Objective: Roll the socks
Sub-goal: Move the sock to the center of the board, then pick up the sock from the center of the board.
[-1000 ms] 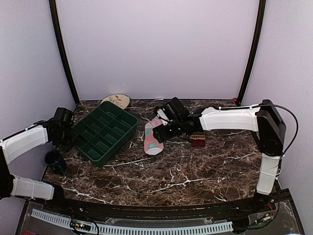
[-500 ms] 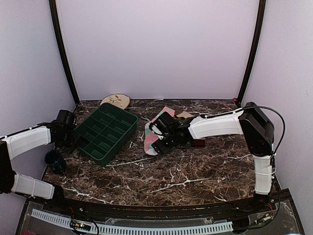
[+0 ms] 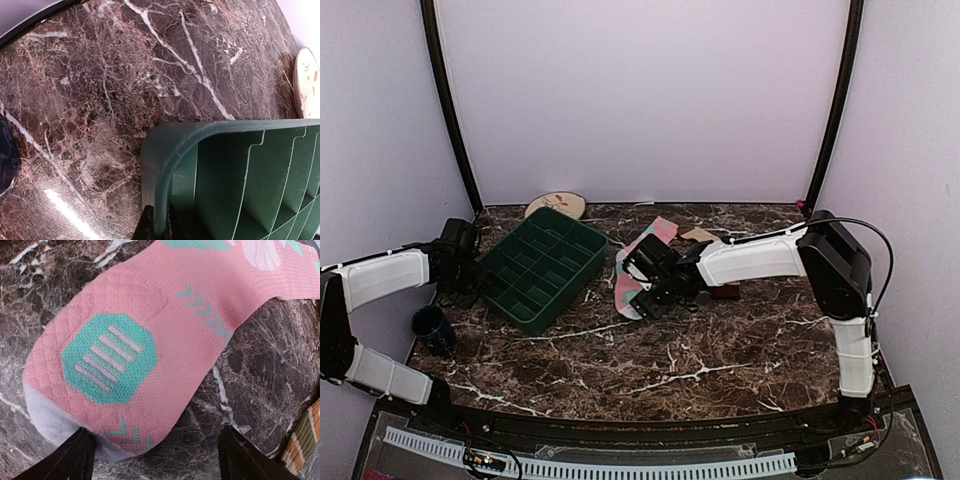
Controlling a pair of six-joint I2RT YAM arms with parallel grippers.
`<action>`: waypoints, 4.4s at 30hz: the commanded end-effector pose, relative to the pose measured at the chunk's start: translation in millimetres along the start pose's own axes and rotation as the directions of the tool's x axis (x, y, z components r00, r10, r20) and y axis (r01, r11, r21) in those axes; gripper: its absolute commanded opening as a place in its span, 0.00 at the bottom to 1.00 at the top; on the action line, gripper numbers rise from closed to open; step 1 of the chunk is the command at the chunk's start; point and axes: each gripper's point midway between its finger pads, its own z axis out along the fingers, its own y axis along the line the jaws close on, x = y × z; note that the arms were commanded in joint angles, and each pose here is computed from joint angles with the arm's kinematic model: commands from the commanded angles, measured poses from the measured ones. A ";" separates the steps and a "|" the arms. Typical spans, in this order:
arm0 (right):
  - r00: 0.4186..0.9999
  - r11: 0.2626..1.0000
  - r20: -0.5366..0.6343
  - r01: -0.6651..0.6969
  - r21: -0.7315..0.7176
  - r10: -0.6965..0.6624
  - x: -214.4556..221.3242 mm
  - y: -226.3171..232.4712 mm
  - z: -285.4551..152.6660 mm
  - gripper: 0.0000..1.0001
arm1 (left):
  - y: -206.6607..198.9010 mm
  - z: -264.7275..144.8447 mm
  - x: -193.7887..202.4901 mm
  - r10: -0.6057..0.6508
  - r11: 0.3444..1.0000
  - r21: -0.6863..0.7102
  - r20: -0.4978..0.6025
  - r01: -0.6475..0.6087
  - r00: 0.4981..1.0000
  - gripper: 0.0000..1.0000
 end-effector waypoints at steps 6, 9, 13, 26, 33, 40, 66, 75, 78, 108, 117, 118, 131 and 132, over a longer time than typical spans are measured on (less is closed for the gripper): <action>0.992 0.997 -0.107 0.063 -0.053 -0.068 37.3 48.2 -21.1 0.82 | -27.8 -17.0 -6.6 -0.002 0.992 0.122 0.006 0.001 1.000 0.00; 0.991 0.995 -0.114 0.060 -0.074 -0.068 41.8 64.7 -32.9 0.83 | -32.7 -17.8 -4.6 0.021 0.990 0.137 -0.008 -0.020 1.000 0.00; 0.991 0.993 -0.116 0.052 -0.103 -0.064 46.6 86.0 -49.3 0.83 | -43.0 -20.7 -4.7 0.066 0.986 0.154 -0.020 -0.062 0.998 0.00; 0.991 0.983 -0.120 0.029 -0.180 -0.051 53.8 153.2 -81.2 0.83 | -47.5 -18.9 6.8 0.146 0.977 0.168 -0.058 -0.135 0.988 0.00; 0.992 0.978 -0.120 0.016 -0.207 -0.042 54.1 175.3 -94.7 0.83 | -50.5 -12.1 13.2 0.163 0.974 0.170 -0.084 -0.148 0.983 0.00; 0.992 0.974 -0.126 0.000 -0.227 -0.030 57.0 181.9 -100.8 0.84 | -41.0 -7.0 14.8 0.145 0.983 0.127 -0.087 -0.134 0.986 0.00; 0.988 0.996 0.126 -0.087 -0.037 0.091 -19.9 70.3 -153.2 0.86 | -80.7 -91.6 -13.8 0.222 0.896 0.369 0.113 -0.249 0.968 0.54; 0.959 0.954 0.124 0.271 -0.129 -0.256 21.9 122.6 -153.6 0.90 | -82.3 -115.7 9.6 0.392 0.811 0.410 0.150 -0.418 0.907 0.53; 0.943 0.934 0.125 0.326 -0.145 -0.310 34.0 145.1 -154.4 0.89 | -81.1 -118.9 11.3 0.425 0.795 0.407 0.157 -0.451 0.891 0.53; 0.831 0.834 0.102 0.552 -0.026 -0.547 53.9 200.3 -93.5 0.63 | -84.1 -121.8 21.7 0.496 0.739 0.441 0.155 -0.509 0.854 0.53; 0.809 0.804 0.054 0.587 -0.095 -0.585 65.8 200.7 -78.2 0.33 | -89.1 -117.1 24.1 0.500 0.734 0.448 0.153 -0.511 0.852 0.53; 0.811 0.805 0.057 0.585 -0.099 -0.583 66.1 201.0 -79.0 0.34 | -89.1 -116.5 24.0 0.500 0.734 0.448 0.152 -0.510 0.853 0.53; 0.788 0.784 0.049 0.615 -0.083 -0.614 76.2 205.1 -84.8 0.43 | -90.4 -108.4 32.3 0.491 0.731 0.476 0.130 -0.489 0.861 0.53; 0.785 0.780 0.046 0.619 -0.085 -0.618 77.6 205.6 -83.0 0.43 | -89.3 -107.8 32.6 0.491 0.732 0.475 0.130 -0.489 0.861 0.53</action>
